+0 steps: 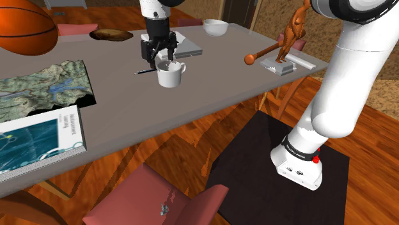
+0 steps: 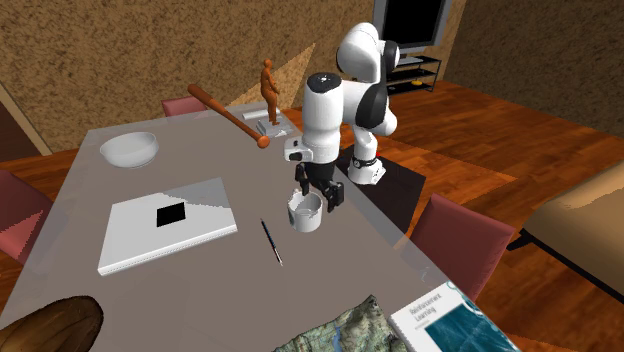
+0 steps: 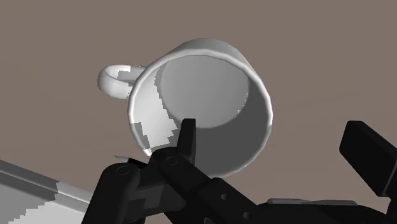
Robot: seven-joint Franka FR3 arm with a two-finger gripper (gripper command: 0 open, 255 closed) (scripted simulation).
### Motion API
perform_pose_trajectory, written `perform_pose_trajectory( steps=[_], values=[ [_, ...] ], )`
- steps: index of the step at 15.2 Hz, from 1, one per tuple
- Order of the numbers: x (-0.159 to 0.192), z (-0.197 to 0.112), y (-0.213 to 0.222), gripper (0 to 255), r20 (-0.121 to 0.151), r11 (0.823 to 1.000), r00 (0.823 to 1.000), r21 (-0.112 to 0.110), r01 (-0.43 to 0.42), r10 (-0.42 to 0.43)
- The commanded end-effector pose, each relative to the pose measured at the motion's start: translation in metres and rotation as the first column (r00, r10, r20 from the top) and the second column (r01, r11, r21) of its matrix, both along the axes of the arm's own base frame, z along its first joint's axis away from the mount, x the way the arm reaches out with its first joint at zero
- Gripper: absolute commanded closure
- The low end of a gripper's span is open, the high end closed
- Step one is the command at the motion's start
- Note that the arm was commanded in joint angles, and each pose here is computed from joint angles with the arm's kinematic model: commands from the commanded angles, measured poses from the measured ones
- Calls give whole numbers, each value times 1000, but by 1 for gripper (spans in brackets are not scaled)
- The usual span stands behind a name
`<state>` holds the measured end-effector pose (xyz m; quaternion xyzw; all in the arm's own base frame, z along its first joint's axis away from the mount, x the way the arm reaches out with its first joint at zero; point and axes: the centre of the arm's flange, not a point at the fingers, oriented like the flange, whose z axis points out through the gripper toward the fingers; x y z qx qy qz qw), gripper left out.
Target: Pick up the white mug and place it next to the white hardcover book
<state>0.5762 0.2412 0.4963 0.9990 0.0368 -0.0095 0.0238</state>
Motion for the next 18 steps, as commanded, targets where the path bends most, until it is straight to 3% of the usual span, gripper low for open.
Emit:
perform_pose_trajectory(
  steps=[1, 7, 15, 16, 18],
  values=[
    [7, -10, 6, 0, -2, 1000, 1000, -2, 1, -1],
    [6, -45, 4, 0, -2, 1000, 1000, -2, 1, -1],
    [6, -45, 4, 0, -2, 1000, 1000, -2, 1, -1],
    [6, -45, 4, 255, -2, 1000, 1000, -2, 1, -1],
    [6, -45, 4, 255, -2, 1000, 1000, -2, 1, -1]
  ],
)
